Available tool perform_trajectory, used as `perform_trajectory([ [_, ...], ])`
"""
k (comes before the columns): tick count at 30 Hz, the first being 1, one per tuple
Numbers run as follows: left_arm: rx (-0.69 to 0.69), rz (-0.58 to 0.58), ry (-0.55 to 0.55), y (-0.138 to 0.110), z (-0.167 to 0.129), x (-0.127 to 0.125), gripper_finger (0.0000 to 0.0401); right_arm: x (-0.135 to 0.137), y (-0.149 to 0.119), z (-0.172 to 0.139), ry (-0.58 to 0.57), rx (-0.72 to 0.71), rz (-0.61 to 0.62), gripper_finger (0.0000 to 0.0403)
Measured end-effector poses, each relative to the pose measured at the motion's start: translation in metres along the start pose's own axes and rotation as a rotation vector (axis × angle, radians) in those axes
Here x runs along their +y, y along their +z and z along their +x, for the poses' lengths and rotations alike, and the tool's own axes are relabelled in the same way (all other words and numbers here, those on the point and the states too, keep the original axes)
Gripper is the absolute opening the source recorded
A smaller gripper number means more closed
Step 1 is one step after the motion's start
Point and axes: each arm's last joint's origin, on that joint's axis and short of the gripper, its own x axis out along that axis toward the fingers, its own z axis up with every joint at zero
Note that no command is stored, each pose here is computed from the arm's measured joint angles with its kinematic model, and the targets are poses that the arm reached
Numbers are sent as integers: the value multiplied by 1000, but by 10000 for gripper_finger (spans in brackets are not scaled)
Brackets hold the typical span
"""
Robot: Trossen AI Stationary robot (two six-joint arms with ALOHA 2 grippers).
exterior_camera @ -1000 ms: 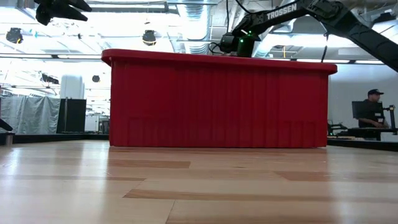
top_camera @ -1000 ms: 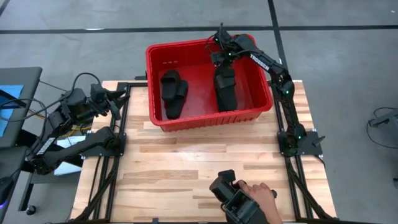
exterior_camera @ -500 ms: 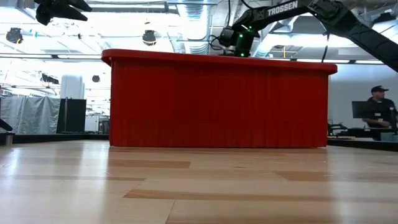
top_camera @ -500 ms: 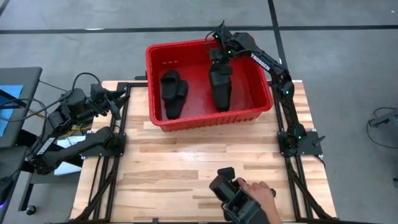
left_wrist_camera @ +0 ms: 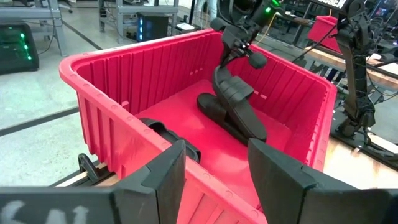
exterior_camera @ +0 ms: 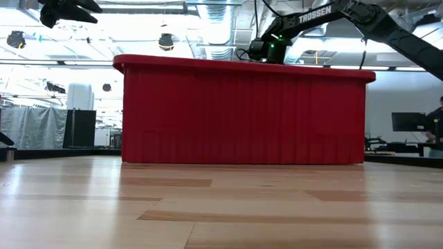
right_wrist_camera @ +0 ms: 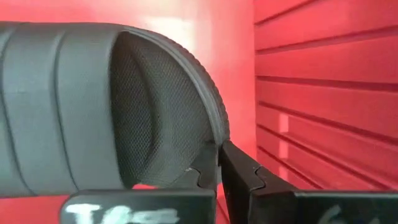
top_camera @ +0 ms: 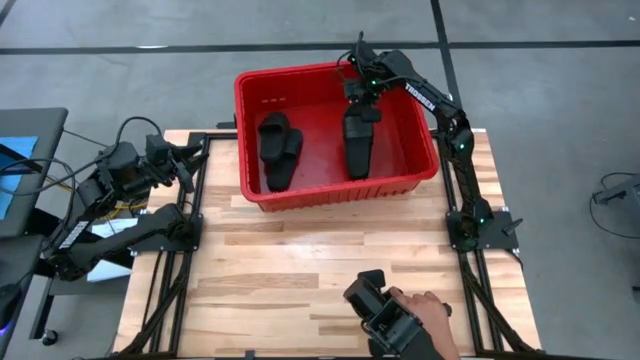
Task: Pick and place slides into bin
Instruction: Put the black slide into the red bin
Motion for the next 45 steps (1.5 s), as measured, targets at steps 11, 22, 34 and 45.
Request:
perform_trajectory([
  [11,0,-3,0,0,0,0,164,2,0,1,40,-31,-12,0],
  [22,1,-6,0,0,0,0,164,7,6,8,68,-31,-65,0],
  [34,1,-6,0,0,0,0,164,11,8,7,91,-28,-87,0],
  [45,1,-6,0,0,0,0,164,11,8,7,89,-29,-87,0],
])
